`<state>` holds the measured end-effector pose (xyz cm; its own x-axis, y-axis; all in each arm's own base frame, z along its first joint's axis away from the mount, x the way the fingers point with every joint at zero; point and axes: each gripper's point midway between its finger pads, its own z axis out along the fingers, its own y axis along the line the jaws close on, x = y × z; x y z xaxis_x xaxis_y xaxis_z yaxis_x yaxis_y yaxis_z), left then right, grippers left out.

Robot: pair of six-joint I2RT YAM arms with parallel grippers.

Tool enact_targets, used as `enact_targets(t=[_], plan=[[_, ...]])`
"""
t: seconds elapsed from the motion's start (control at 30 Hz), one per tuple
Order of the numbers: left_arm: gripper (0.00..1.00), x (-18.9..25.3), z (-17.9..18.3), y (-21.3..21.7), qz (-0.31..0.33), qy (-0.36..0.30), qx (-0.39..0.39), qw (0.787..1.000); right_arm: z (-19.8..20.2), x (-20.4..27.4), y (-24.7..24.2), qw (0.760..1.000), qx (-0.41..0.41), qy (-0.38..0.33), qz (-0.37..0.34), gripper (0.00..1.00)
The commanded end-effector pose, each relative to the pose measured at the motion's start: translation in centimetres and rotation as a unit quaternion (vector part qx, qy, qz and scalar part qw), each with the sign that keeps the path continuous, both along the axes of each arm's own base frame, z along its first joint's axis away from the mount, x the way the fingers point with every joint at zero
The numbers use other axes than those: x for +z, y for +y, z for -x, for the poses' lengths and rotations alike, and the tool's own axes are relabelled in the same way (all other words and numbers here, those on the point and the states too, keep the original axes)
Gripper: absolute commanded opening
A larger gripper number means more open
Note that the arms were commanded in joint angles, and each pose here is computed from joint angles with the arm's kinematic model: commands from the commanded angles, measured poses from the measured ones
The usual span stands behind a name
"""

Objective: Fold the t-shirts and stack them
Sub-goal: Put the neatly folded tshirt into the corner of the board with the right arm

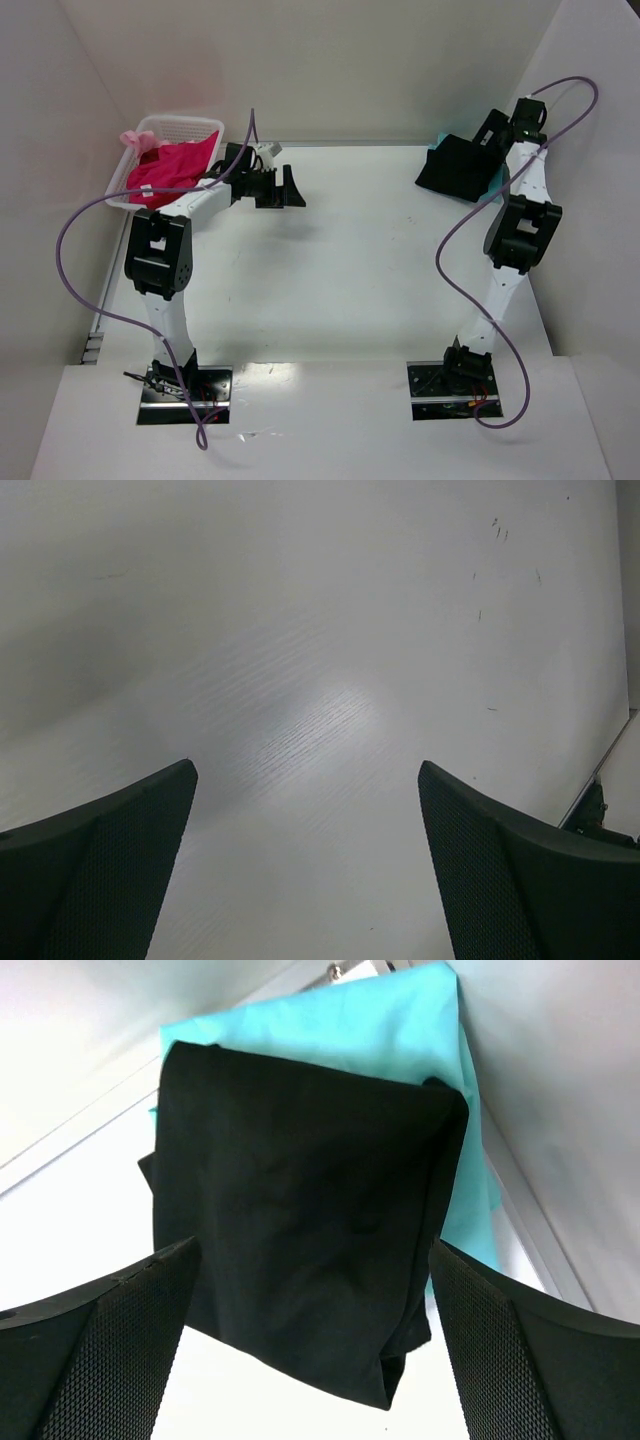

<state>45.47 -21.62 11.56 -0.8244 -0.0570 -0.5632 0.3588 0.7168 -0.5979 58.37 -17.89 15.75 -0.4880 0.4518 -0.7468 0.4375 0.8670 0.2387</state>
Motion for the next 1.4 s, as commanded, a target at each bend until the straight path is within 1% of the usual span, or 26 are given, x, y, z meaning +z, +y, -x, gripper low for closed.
enact_targets(t=[0.0,0.03,0.1,0.13,0.2,0.27,0.3,0.33,0.37,0.43,0.47,0.53,0.57,0.73,0.83,0.97,1.2,1.27,1.3,1.37], plan=[[0.99,1.2,-0.6,-0.3,0.012,-0.024,-0.015,1.0,-1.2,7.3,1.3,0.996,0.01,-0.082,0.025,1.0],[0.99,1.4,-0.6,-0.3,0.014,-0.029,-0.015,0.999,-0.9,7.5,1.5,0.996,0.018,-0.081,0.028,1.0],[0.99,1.8,-0.5,-0.3,0.014,-0.034,-0.015,0.999,-1.1,7.4,3.9,0.996,0.037,-0.081,0.026,1.0],[0.99,2.4,-0.5,-0.3,0.016,-0.04,-0.015,0.999,-1.1,8.5,4.6,0.995,0.043,-0.09,0.028,1.0],[0.99,3.1,-0.4,-0.3,0.018,-0.049,-0.021,0.998,-0.7,7.4,6.6,0.995,0.055,-0.073,0.034,1.0],[0.99,4.6,-0.3,-0.3,0.021,-0.064,-0.021,0.997,0.3,7.9,7.5,0.996,0.041,-0.068,0.044,1.0],[0.99,5.1,-0.2,-0.2,0.02,-0.074,-0.024,0.997,0.9,6.1,8.6,0.997,0.045,-0.051,0.044,1.0],[0.99,5.6,-0.2,-0.2,0.018,-0.083,-0.027,0.996,1.7,6.7,8.4,0.997,0.034,-0.056,0.046,1.0],[0.99,6.6,-0.2,-0.2,0.017,-0.092,-0.029,0.995,2.9,4.3,8.9,0.998,0.027,-0.029,0.045,1.0],[0.99,7.6,0.0,-0.2,0.015,-0.104,-0.039,0.994,4.0,3.1,8.6,0.999,0.002,-0.02,0.038,1.0],[0.99,7.9,-0.1,-0.2,0.015,-0.105,-0.039,0.994,5.1,1.2,8.2,0.999,-0.015,0.004,0.042,1.0],[0.99,9.3,0.2,-0.3,0.019,-0.119,-0.046,0.992,6.0,0.1,7.7,0.998,-0.042,0.014,0.041,1.0],[0.99,9.1,0.4,-0.2,0.015,-0.116,-0.049,0.992,6.7,-1.2,7.5,0.997,-0.053,0.03,0.042,1.0],[0.99,12.5,1.2,0.0,0.017,-0.147,-0.051,0.988,7.5,-3.1,6.1,0.994,-0.095,0.03,0.035,1.0],[0.99,13.1,2.0,0.2,0.018,-0.151,-0.051,0.987,7.2,-2.9,5.5,0.994,-0.1,0.017,0.036,1.0],[0.99,12.8,2.5,0.4,0.014,-0.148,-0.047,0.988,6.3,-3.7,4.8,0.994,-0.105,0.021,0.035,0.99],[0.99,12.0,2.8,0.8,0.007,-0.141,-0.04,0.989,6.5,-5.6,4.2,0.991,-0.124,0.039,0.04,0.93],[0.99,12.0,2.8,0.8,0.007,-0.141,-0.04,0.989,6.7,-6.5,4.3,0.99,-0.127,0.047,0.036,0.93],[0.99,11.9,2.9,0.8,0.006,-0.136,-0.04,0.99,6.9,-6.8,4.1,0.989,-0.132,0.049,0.04,0.9],[0.99,11.6,2.7,0.9,0.0,-0.135,-0.039,0.99,7.0,-7.5,3.9,0.988,-0.14,0.05,0.041,0.87]])
